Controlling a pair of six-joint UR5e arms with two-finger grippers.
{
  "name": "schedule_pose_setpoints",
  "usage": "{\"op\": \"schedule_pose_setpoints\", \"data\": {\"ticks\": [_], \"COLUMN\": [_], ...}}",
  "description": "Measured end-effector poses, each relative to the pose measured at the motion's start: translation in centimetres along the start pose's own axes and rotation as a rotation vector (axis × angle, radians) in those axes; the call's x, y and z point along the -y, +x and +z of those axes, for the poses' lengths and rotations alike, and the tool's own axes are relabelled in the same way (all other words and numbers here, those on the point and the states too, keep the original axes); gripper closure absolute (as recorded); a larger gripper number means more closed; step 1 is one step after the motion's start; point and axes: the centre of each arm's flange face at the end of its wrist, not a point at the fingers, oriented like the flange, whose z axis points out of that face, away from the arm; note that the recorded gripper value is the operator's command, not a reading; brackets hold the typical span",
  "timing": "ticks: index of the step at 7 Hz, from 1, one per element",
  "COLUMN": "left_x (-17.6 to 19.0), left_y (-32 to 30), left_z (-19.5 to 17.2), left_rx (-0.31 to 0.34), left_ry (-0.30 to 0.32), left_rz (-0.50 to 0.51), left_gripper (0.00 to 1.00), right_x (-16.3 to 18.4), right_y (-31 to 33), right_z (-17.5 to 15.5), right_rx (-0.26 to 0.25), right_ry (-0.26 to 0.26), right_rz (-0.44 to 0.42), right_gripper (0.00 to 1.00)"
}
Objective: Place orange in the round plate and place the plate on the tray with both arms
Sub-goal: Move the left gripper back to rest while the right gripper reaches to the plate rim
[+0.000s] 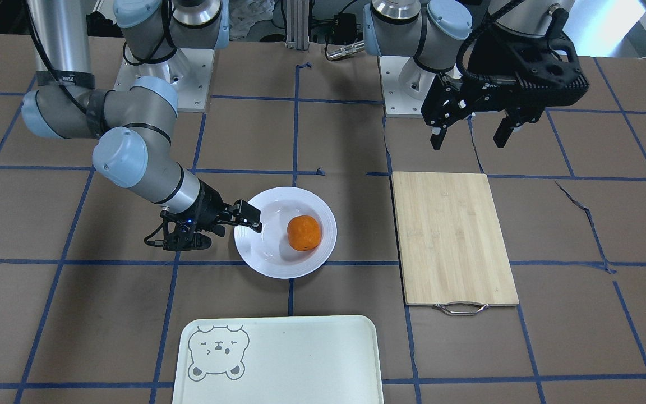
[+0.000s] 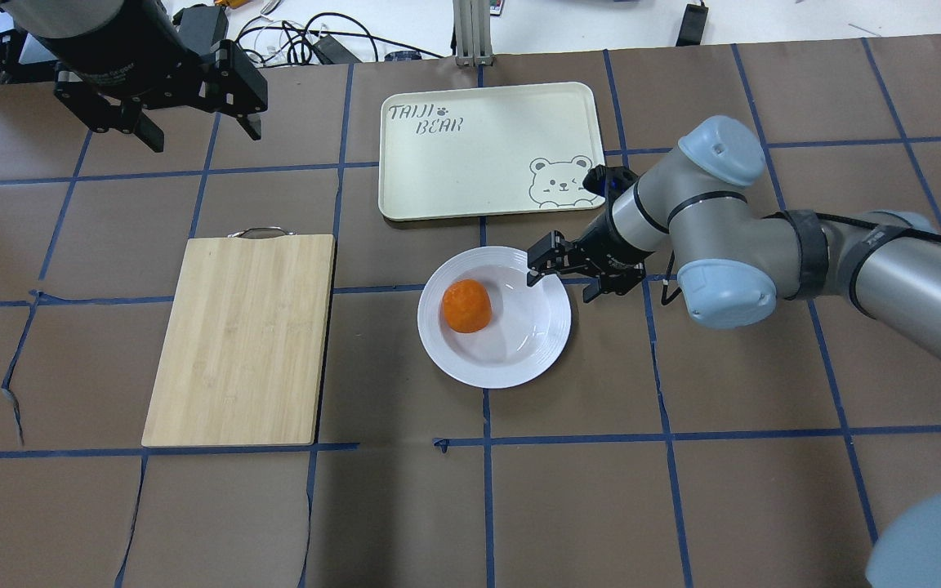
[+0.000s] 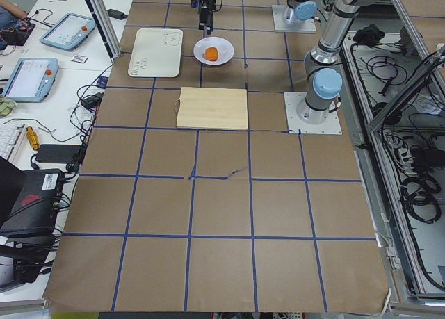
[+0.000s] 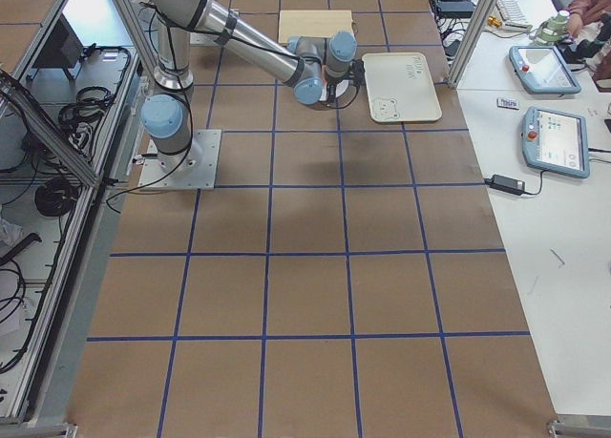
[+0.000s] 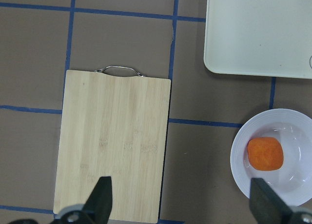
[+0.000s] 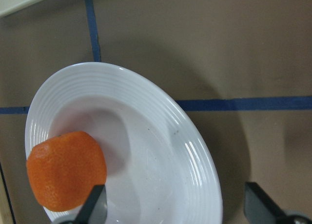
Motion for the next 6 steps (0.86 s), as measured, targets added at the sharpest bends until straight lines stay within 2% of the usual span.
{"op": "schedule_pose_setpoints", "data": {"ticks": [3,5,6], "left_x": [0.1,0.1,0.1], "left_y": [-0.4,-0.4,-0.4], "left_z": [-0.2,-0.3,-0.3], "left_rx": [0.001,-0.001,-0.001], "left_ry": [0.004,0.006,0.006], "left_rz": [-0.008,-0.008,-0.007], "left_gripper": [0.00,0.00,0.00], "right_x": [-1.3,-1.7,-2.0], "right_y": [0.9,-0.2,-0.5], "right_z": [2.4,2.8,3.1], "right_rx": [0.011,0.026,0.028], "right_ry": [0.070,0.101,0.100], "right_rz": [0.035,0.060,0.077], "right_gripper": [0.00,0.14,0.14]}}
